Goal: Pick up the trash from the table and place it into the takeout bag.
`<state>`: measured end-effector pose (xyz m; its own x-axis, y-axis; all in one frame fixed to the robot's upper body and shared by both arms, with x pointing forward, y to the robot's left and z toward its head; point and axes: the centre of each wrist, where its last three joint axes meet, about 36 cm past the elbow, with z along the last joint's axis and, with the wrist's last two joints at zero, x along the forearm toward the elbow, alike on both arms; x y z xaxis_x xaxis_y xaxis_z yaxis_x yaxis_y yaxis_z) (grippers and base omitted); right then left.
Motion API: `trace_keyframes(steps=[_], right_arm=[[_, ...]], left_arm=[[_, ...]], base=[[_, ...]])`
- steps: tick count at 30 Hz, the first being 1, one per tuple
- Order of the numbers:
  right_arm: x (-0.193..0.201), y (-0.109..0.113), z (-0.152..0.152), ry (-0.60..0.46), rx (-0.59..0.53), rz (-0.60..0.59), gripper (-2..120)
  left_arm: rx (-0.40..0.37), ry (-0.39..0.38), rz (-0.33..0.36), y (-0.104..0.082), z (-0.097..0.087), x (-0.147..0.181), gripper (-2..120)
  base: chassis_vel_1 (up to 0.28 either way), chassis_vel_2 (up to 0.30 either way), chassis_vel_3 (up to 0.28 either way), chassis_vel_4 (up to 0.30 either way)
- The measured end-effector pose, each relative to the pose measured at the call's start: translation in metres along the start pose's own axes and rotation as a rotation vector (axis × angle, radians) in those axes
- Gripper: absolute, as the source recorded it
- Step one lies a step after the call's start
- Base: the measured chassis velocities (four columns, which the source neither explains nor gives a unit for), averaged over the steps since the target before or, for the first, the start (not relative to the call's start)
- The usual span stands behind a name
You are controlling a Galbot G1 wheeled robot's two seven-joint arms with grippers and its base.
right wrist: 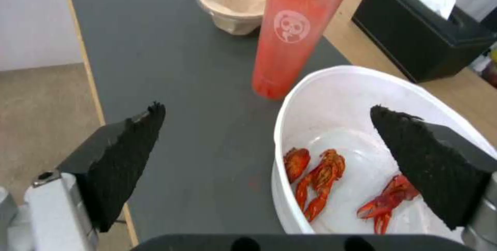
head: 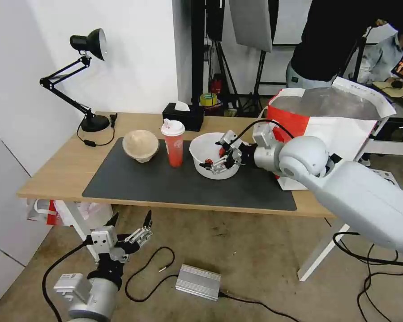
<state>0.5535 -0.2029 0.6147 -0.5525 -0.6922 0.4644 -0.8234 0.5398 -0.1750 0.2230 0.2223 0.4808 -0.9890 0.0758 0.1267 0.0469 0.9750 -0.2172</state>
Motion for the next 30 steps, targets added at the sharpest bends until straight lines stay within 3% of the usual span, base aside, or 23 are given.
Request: trace_keyframes(steps=[30], right_arm=[[-0.015, -0.030, -0.030, 0.059, -0.052, -0.036, 100]], left_arm=[[-0.014, -0.002, -0.012, 0.000, 0.001, 0.000, 100]], base=[[0.000, 0.000, 0.000, 0.000]])
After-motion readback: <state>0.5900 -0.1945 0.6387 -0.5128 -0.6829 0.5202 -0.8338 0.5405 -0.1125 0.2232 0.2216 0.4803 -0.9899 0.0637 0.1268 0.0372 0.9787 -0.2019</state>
